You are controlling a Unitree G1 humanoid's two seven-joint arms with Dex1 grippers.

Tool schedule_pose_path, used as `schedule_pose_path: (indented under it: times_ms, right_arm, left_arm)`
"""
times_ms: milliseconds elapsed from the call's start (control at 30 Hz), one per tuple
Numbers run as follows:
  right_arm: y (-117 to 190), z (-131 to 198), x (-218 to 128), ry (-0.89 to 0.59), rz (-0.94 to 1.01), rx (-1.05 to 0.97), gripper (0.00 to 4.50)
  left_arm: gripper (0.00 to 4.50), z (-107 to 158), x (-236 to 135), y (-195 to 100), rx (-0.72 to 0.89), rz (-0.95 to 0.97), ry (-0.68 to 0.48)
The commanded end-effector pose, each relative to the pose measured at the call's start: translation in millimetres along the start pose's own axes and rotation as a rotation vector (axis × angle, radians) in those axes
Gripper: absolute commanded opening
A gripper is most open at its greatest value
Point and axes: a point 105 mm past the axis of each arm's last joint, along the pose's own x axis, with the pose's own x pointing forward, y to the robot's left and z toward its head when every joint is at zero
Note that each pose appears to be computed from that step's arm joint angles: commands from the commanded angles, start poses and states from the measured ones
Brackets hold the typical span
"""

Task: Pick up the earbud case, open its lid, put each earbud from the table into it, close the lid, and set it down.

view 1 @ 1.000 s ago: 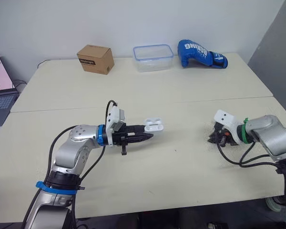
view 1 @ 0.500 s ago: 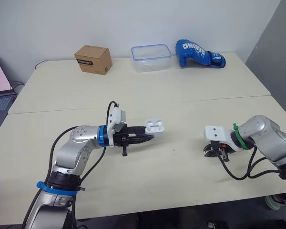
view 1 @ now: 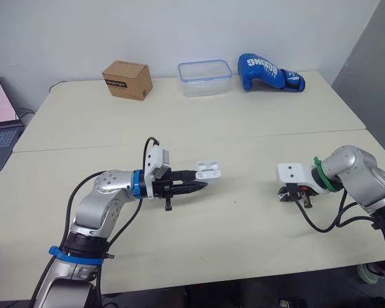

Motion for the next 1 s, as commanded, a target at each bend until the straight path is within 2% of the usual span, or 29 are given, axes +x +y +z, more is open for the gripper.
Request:
schedule_pose_path:
  times_ms: [33,200,1000]
  right_arm:
    - [-0.6,-3.7,-2.2,0.016,-0.005,0.004,0.75]
    - [1.6,-5.5,-1.9,0.042,-0.002,-0.009,2.44]
    - [6.7,15.3,1.7,0.28,-0.034,-0.031,2.44]
  left_arm:
    - [0.77,12.0,-0.7,-2.7,0.055,-0.008,-0.017]
    - [0.77,12.1,-1.3,-2.4,0.055,-0.01,-0.016]
    - [0.77,11.1,3.2,-1.6,0.066,-0.01,-0.025]
